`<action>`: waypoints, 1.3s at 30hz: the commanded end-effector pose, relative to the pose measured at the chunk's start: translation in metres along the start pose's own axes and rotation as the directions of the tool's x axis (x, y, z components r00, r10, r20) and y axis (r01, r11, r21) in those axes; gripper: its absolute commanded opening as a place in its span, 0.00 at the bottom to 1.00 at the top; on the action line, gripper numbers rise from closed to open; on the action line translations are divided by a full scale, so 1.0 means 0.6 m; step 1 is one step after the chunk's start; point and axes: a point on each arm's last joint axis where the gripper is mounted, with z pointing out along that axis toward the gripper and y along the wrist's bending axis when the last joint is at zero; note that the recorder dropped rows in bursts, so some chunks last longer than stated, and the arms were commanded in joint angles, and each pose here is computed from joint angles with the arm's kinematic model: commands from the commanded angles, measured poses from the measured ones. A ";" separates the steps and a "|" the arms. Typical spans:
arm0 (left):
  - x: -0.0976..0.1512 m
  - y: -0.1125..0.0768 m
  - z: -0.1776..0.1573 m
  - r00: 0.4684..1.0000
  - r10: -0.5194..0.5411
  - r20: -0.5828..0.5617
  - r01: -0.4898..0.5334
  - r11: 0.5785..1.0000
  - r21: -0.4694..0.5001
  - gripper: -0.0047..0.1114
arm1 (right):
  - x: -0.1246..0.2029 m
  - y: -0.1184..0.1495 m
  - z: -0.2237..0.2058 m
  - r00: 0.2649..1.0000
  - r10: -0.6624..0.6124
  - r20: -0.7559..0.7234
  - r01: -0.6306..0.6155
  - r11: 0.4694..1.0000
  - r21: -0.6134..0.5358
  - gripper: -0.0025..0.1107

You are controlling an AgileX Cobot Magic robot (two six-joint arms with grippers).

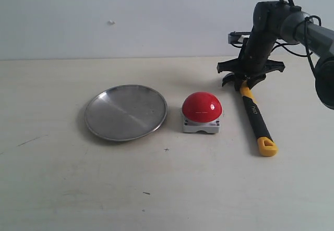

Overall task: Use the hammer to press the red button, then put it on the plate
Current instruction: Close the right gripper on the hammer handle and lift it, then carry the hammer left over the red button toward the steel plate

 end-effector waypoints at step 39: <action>-0.001 0.000 -0.001 1.000 0.001 0.007 -0.001 1.000 0.000 0.04 | 0.004 -0.042 -0.188 0.983 -0.016 0.184 0.111 0.850 -0.516 0.02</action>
